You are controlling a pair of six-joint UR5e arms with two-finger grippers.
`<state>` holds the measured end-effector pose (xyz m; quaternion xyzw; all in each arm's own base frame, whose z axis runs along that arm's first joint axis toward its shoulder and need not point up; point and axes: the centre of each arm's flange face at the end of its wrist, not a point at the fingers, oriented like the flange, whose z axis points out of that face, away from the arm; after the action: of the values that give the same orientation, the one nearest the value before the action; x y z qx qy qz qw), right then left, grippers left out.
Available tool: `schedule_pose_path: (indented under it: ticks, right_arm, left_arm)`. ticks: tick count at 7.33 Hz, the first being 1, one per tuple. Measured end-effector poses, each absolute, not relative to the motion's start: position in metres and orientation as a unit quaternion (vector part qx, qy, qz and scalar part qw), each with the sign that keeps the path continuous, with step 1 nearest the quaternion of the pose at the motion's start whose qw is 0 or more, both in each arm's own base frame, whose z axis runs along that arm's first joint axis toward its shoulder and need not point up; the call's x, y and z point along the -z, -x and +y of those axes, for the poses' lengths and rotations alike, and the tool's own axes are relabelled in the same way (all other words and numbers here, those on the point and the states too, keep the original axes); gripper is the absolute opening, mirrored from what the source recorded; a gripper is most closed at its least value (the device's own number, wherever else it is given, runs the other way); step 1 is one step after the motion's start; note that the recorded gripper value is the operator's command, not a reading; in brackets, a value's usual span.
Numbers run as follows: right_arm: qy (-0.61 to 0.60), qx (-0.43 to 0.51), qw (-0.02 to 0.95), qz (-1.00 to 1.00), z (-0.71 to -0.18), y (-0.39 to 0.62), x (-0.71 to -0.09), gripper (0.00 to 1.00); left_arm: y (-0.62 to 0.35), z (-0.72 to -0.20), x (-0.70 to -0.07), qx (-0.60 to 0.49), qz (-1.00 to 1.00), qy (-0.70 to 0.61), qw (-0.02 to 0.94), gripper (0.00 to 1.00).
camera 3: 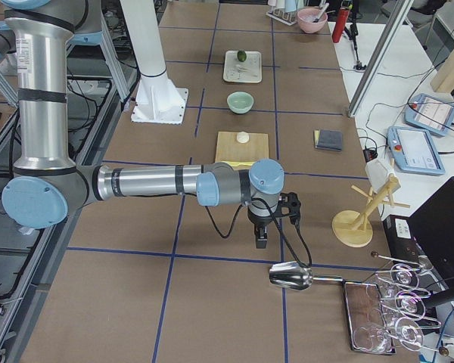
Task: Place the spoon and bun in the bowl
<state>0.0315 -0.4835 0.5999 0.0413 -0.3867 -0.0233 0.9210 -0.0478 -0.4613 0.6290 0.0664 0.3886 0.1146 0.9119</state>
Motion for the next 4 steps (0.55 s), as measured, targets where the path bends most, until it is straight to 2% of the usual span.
schedule_pose_path:
  ticks: [4]
  right_arm:
    - [-0.109,0.053,0.913,-0.39,-0.498,-0.026,-0.558,1.0]
  left_arm:
    - [0.044,-0.474,-0.608,-0.15,0.383,-0.142,0.9,1.0]
